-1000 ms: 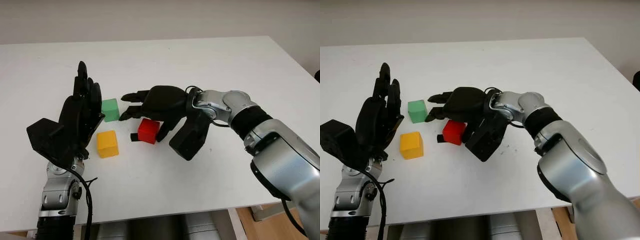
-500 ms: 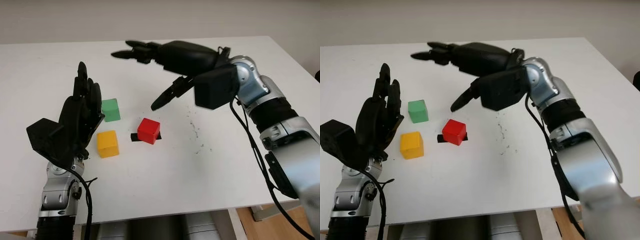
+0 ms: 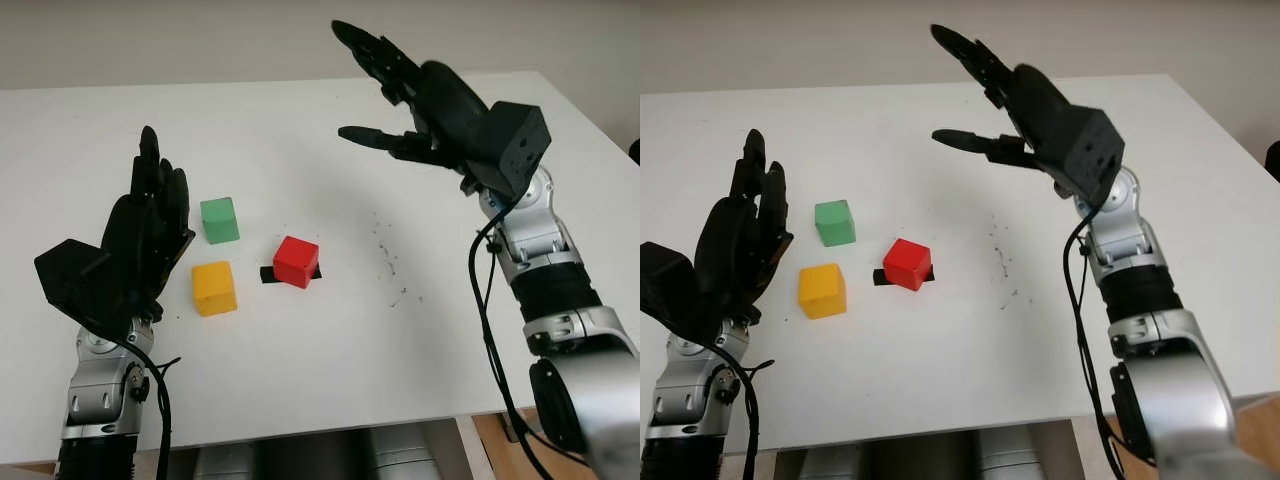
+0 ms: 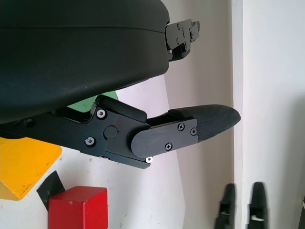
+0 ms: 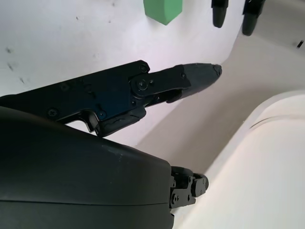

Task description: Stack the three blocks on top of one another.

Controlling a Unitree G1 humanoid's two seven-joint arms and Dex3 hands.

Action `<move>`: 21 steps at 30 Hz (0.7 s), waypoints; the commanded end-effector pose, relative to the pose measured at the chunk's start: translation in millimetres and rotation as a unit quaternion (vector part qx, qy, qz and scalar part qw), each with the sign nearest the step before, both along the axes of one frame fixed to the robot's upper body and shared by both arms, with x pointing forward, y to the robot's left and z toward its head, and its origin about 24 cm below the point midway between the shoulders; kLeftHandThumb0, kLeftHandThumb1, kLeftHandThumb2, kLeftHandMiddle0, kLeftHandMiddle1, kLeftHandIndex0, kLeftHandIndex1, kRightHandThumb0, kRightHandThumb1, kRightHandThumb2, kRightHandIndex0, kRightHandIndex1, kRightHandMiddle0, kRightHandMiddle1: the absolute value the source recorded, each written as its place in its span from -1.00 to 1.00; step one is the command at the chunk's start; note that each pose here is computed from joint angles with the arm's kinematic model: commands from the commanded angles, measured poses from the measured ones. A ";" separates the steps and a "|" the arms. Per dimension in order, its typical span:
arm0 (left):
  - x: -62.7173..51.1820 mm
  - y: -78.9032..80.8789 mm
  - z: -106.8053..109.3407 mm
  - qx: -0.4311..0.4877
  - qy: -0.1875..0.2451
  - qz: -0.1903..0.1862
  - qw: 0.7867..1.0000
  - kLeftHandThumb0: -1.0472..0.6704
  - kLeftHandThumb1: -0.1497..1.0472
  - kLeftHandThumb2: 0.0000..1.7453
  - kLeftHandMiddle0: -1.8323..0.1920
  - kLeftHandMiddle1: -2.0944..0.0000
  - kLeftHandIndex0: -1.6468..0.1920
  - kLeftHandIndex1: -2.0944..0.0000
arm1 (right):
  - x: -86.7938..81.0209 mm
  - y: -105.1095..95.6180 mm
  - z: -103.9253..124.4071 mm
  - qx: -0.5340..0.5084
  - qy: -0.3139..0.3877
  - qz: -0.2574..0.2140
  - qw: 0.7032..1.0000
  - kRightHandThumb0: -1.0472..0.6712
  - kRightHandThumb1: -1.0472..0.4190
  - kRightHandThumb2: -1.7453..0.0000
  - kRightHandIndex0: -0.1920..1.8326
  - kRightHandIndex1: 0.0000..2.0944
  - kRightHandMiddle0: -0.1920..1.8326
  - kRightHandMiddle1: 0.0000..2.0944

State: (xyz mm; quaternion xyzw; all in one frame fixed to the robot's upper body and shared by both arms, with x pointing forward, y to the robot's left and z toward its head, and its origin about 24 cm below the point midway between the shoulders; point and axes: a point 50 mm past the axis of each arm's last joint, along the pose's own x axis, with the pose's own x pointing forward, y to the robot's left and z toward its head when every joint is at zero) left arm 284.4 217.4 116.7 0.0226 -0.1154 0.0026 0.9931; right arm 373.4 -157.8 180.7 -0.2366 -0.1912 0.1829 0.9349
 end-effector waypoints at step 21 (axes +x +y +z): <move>2.8 4.2 4.0 0.005 0.003 0.002 1.000 -0.61 1.00 -0.32 1.00 1.00 1.00 1.00 | -33.6 -0.5 -63.6 0.207 0.122 -0.028 0.970 -0.69 -1.00 0.23 -1.00 -1.00 -1.00 -1.00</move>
